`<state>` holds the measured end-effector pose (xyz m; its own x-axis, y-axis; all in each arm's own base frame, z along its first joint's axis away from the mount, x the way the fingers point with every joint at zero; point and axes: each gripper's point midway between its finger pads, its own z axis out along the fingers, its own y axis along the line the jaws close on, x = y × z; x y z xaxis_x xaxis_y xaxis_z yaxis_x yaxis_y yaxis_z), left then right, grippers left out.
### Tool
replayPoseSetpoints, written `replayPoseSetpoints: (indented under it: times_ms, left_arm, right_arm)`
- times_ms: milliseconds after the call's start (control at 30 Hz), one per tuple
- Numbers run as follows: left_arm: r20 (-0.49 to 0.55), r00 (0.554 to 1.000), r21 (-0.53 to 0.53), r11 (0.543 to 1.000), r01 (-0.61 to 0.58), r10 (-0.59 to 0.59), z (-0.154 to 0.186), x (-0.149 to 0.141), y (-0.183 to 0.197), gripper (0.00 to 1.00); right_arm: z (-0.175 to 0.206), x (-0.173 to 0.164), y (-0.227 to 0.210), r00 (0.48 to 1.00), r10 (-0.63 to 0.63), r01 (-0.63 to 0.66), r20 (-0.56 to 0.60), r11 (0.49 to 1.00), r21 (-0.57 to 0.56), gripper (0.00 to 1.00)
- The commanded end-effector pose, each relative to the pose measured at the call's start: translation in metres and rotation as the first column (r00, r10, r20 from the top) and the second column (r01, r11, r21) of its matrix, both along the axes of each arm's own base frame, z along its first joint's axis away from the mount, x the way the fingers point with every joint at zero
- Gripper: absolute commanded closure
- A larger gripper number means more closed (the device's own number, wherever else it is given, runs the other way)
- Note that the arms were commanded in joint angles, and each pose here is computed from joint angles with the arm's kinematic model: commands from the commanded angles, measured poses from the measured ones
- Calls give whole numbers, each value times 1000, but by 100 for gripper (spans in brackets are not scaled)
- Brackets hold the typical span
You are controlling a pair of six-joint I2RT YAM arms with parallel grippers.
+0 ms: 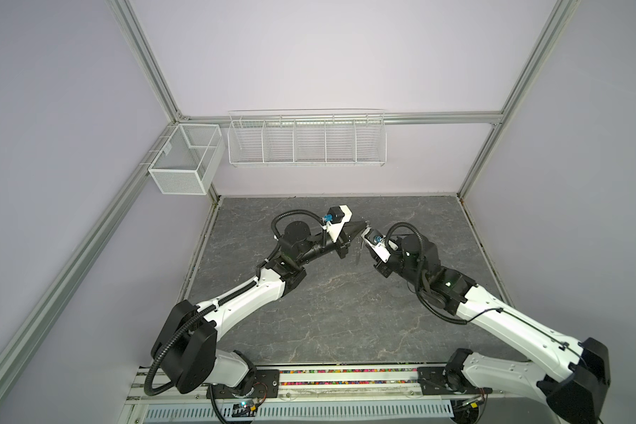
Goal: Attach keys to a key ring
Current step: Insert the key into the keyring.
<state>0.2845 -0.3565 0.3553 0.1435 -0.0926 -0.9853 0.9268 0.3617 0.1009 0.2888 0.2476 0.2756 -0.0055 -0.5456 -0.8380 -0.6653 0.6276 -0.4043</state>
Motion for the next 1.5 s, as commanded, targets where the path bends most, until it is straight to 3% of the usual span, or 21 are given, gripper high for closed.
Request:
replayPoseSetpoints:
  times_ms: [0,267,500,800,1467]
  left_arm:
    - [44,997,-46,997,66,-64,17,-14,8,100]
    - [74,969,23,972,234,-235,2,-45,8,100]
    - [69,942,52,944,325,-328,-6,-61,8,100]
    - [69,929,52,931,360,-363,-6,-66,7,100]
    - [42,920,37,921,389,-390,-8,-68,5,100]
  right_arm:
    - [6,-34,-4,985,172,-172,-23,985,-20,70]
    - [40,-59,-16,954,297,-290,-34,948,132,72]
    - [53,-67,-17,931,356,-346,-79,931,119,73]
    - [58,-58,-21,951,302,-289,-69,944,158,73]
    - [57,-51,2,920,380,-353,-89,908,227,74]
